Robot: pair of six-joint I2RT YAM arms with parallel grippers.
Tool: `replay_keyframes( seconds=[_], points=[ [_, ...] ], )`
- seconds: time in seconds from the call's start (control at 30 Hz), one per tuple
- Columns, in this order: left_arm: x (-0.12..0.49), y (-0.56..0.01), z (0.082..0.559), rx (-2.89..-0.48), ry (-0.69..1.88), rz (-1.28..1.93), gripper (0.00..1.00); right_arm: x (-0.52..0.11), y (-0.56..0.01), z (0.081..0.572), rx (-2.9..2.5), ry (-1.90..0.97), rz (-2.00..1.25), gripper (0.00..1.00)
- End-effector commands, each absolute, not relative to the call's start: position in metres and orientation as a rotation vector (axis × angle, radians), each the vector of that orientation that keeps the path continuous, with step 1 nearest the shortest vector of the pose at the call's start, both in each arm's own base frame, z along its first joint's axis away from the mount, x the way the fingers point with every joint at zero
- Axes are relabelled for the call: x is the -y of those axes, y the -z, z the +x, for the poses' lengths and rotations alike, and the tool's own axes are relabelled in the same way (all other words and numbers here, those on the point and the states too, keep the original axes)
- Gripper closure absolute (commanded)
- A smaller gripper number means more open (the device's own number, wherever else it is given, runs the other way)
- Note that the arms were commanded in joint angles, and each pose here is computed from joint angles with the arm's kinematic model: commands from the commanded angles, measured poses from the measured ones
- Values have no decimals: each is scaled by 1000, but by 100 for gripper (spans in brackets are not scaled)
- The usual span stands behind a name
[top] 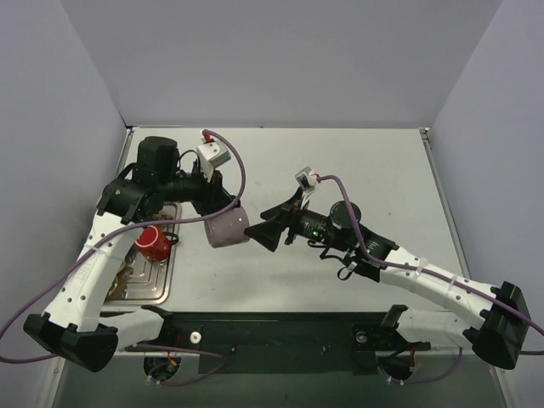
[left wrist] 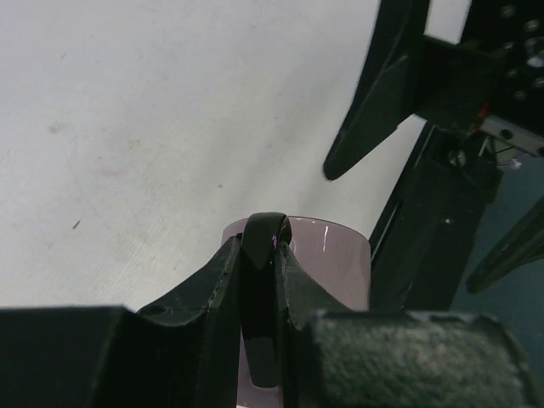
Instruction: Turn the mug right side up
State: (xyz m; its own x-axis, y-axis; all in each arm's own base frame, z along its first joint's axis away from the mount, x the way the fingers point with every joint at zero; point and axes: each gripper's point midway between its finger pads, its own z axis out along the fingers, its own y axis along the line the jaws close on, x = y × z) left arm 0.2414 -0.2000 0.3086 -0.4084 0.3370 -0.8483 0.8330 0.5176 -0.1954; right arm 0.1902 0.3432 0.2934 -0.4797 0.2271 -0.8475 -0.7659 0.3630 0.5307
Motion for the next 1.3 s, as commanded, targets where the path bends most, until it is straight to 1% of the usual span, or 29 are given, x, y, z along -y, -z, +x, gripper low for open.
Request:
replay_keyframes(
  seconds=[0.0,0.07,0.17,0.23,0.3,0.33,0.37,0.4,0.43,0.47,0.5,0.53,0.57,0.6,0.63,0.67,0.7,0.73,0.77,0.8,0.83,0.97,1.07,1.13,1.27],
  points=[
    [225,-370,219,-1763,1010,942,100,-362,-361,178,-1455,-1494,-484,16],
    [229,-379,216,-1732,1048,935,100,-369,-365,174,-1444,-1545,-497,22],
    [229,-389,216,-1701,1046,926,100,-377,-366,172,-1459,-1606,-486,25],
    [228,-390,218,-1700,1030,920,100,-381,-363,170,-1470,-1629,-498,30],
    [229,-389,223,-1691,1014,913,100,-384,-365,164,-1459,-1657,-520,46],
    [229,-384,225,-1703,1016,911,100,-386,-365,162,-1457,-1669,-538,64],
    [229,-381,229,-1707,999,908,100,-388,-366,161,-1456,-1675,-547,74],
    [228,-377,232,-1721,988,899,100,-389,-361,161,-1489,-1666,-555,99],
    [225,-371,238,-1741,948,885,91,-386,-361,163,-1487,-1635,-566,100],
    [222,-366,240,-1759,917,884,76,-383,-345,172,-1566,-1561,-544,100],
    [214,-355,246,-1799,839,885,23,-373,-338,186,-1591,-1438,-515,100],
    [208,-351,248,-1818,792,887,12,-361,-310,197,-1717,-1295,-495,100],
    [195,-338,254,-1858,683,908,12,-339,-303,221,-1747,-1088,-429,100],
    [187,-334,256,-1874,625,915,12,-318,-281,230,-1836,-911,-458,100],
    [169,-322,266,-1922,479,910,12,-285,-273,254,-1869,-705,-362,100],
    [161,-311,270,-1958,415,912,12,-260,-251,259,-1959,-544,-377,100],
    [143,-300,278,-1996,280,919,11,-224,-243,282,-1992,-365,-280,100],
    [134,-286,281,-2037,213,936,11,-201,-229,285,-2057,-251,-270,100],
    [123,-276,283,-2064,134,976,11,-166,-211,299,-2125,-100,-194,100],
    [116,-259,283,-2104,89,1024,11,-153,-205,305,-2148,-37,-182,100],
    [105,-242,283,-2138,14,1085,11,-126,-189,315,-2209,51,-123,100],
    [75,-197,286,-2227,-198,1237,11,-74,-145,340,-2370,174,14,100],
    [54,-172,291,-2247,-337,1362,11,-47,-118,352,-2442,264,89,100],
    [44,-155,293,-2272,-379,1420,11,-35,-104,357,-2472,274,129,100],
    [31,-131,292,-2311,-345,1532,13,-20,-79,362,-2515,225,226,100]
  ],
)
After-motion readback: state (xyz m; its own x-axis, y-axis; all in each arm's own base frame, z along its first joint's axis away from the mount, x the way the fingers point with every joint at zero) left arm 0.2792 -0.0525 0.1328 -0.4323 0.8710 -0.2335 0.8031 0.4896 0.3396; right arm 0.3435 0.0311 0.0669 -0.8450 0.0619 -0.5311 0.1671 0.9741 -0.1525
